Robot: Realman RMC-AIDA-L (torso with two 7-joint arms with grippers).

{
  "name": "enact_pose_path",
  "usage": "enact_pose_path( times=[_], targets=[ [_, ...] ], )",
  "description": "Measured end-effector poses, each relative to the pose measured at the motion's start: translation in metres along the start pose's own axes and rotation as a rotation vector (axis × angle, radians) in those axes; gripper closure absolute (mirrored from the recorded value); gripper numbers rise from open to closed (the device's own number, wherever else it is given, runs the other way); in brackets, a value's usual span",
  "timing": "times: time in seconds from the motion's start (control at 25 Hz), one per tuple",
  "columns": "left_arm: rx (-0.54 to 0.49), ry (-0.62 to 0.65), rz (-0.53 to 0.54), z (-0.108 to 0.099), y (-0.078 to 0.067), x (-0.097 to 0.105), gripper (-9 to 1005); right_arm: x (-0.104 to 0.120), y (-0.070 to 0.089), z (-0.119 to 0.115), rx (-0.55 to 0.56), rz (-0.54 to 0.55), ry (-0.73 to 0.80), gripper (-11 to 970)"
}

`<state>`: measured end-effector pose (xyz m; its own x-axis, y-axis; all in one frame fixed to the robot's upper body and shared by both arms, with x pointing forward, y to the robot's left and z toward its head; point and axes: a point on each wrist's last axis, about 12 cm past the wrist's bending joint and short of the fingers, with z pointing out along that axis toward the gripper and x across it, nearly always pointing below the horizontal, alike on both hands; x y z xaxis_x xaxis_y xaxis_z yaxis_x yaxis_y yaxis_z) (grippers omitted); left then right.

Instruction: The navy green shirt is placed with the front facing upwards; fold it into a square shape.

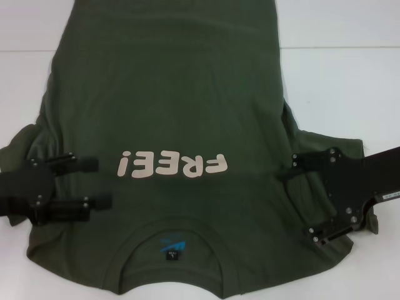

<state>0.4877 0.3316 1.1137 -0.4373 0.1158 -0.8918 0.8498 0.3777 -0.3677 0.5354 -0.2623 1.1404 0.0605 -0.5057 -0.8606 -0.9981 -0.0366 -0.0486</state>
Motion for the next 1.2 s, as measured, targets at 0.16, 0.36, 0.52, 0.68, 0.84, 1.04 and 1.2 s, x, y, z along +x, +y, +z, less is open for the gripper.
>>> enact_pose_path(
  times=[0.16,0.36,0.52,0.68,0.84,1.04,1.2],
  targets=[
    [-0.050,0.043,-0.122,-0.006,-0.001,-0.011,65,0.001,-0.002,-0.002,0.022,0.001,0.007,15],
    [-0.157,0.125,-0.242,-0.014,-0.004,-0.027,66,0.003,-0.005,-0.004,0.052,0.000,0.025,15],
    [-0.239,0.181,-0.348,-0.024,-0.003,-0.041,66,0.004,-0.008,-0.005,0.068,-0.002,0.036,15],
    [-0.330,0.238,-0.421,-0.034,0.001,-0.048,67,0.002,-0.010,-0.006,0.069,0.006,0.042,15],
    [-0.420,0.300,-0.510,-0.040,0.010,-0.046,67,0.000,-0.011,-0.006,0.070,0.008,0.053,15],
    [-0.521,0.359,-0.597,-0.042,0.019,-0.043,67,-0.003,-0.013,-0.006,0.073,0.001,0.056,15],
    [-0.573,0.408,-0.635,-0.042,0.023,-0.040,68,-0.005,-0.014,-0.005,0.072,-0.003,0.054,15]
  ],
)
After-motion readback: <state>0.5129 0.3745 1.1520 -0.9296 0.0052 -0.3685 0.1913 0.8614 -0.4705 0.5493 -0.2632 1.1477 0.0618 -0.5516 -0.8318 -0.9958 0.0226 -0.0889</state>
